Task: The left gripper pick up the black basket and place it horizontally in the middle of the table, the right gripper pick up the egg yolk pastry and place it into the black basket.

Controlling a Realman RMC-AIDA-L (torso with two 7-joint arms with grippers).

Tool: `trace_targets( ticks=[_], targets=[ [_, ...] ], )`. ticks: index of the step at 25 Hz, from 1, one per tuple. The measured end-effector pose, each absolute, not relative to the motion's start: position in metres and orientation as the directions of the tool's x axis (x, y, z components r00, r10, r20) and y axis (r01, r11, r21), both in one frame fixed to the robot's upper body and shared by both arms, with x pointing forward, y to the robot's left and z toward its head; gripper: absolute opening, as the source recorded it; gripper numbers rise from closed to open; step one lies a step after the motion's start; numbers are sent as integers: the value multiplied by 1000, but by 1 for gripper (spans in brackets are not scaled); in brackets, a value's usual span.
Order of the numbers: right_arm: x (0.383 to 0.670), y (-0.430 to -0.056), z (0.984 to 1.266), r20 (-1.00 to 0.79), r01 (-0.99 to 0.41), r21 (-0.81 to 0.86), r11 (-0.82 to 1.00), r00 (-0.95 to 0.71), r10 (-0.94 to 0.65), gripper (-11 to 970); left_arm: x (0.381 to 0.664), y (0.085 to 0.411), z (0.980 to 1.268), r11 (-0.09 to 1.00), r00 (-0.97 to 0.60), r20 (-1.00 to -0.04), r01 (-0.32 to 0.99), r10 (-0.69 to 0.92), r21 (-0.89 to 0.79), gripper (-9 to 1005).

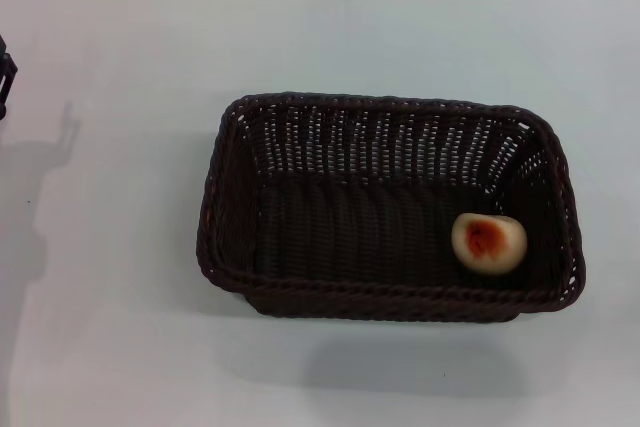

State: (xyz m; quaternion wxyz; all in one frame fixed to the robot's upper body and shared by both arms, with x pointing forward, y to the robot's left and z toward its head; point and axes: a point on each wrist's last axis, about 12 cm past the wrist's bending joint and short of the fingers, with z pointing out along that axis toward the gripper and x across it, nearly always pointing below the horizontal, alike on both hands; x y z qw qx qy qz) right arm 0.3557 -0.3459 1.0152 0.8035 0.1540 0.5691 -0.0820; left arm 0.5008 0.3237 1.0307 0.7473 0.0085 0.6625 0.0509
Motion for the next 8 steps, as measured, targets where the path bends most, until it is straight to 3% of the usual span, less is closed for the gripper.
trace_targets(
  ticks=[8],
  targets=[
    [359,-346,1016,-938,303,153,941,344,42,822,502,320,1030,995,118,-989,-41,90,85,783]
  ],
)
